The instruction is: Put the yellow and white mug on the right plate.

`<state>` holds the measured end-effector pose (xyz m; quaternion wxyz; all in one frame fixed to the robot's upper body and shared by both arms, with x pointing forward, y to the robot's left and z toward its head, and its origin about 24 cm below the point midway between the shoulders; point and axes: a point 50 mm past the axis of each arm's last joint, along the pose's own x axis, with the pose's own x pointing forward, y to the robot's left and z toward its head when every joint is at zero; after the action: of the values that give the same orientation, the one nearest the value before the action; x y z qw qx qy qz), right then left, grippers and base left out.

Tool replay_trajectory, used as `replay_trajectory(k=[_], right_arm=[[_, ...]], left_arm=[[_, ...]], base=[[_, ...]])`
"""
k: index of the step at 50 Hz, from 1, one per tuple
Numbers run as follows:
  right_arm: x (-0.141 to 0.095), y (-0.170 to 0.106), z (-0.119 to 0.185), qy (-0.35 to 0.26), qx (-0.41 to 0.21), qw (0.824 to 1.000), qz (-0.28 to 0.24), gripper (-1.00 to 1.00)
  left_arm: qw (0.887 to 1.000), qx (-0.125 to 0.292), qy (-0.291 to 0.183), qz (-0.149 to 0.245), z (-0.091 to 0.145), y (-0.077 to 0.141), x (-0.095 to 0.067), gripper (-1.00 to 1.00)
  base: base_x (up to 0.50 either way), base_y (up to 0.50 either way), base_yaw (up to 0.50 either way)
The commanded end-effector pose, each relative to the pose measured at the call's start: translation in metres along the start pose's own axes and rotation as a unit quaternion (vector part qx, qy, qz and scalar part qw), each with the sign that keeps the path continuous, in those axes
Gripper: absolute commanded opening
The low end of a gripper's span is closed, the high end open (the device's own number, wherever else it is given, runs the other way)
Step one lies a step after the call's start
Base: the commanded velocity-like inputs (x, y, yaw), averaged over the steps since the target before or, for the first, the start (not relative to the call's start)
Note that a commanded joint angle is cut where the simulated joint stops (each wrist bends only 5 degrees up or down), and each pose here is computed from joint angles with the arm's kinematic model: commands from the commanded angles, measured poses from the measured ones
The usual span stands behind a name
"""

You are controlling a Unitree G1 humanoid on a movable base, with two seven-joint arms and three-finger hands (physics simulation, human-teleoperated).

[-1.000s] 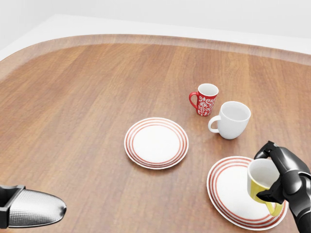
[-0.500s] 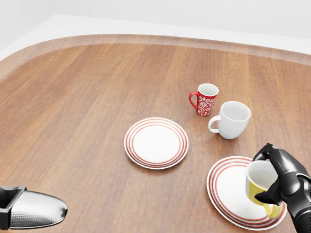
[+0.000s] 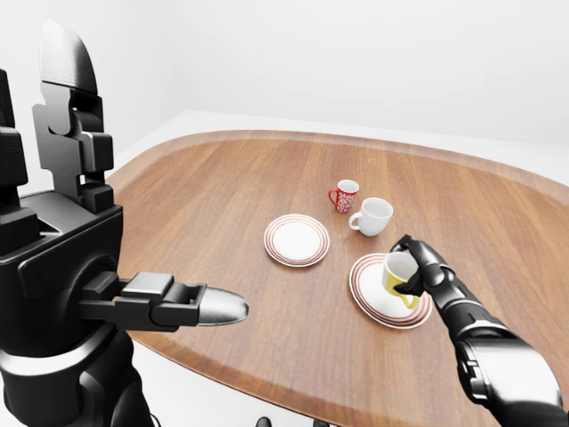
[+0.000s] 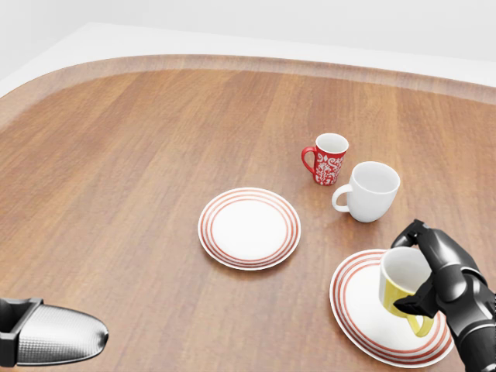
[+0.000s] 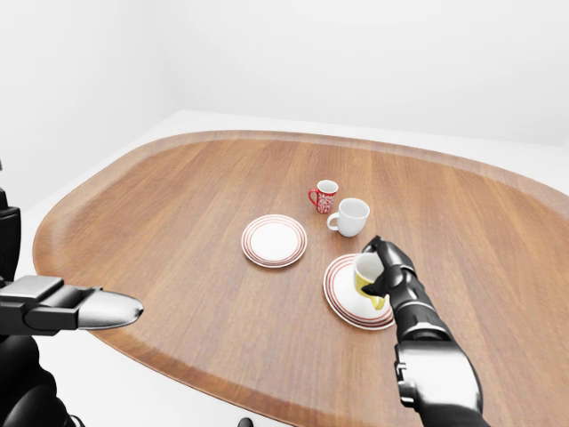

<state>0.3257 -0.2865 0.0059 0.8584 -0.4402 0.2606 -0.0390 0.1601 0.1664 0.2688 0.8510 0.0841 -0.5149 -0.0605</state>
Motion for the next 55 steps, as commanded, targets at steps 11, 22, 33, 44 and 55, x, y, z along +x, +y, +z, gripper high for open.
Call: replay_trajectory(k=[11, 22, 33, 44, 55], right_arm=[[0.002, 0.001, 0.016, -0.017, 0.001, 1.0, -0.005, -1.0], [0.003, 0.003, 0.019, -0.019, 0.001, 1.0, -0.004, -1.0], [0.003, 0.004, 0.022, -0.022, 0.0, 1.0, -0.002, -1.0], [0.003, 0.004, 0.026, -0.026, 0.002, 1.0, -0.002, -1.0], [0.003, 0.005, 0.025, -0.025, 0.001, 1.0, -0.002, -1.0]], left_arm=[[1.0, 0.001, 0.0, -0.001, 0.0, 0.0, 0.0, 1.0], [1.0, 0.0, -0.001, -0.001, 0.001, -0.001, 0.0, 1.0], [1.0, 0.001, -0.003, -0.001, 0.001, -0.001, 0.0, 1.0], [1.0, 0.001, -0.001, -0.002, 0.001, -0.001, 0.0, 1.0], [1.0, 0.001, -0.003, -0.002, 0.002, -0.001, 0.0, 1.0]], base=[[0.0, 0.0, 0.0], [0.0, 0.0, 0.0], [0.0, 0.0, 0.0], [0.0, 0.0, 0.0], [0.0, 0.0, 0.0]])
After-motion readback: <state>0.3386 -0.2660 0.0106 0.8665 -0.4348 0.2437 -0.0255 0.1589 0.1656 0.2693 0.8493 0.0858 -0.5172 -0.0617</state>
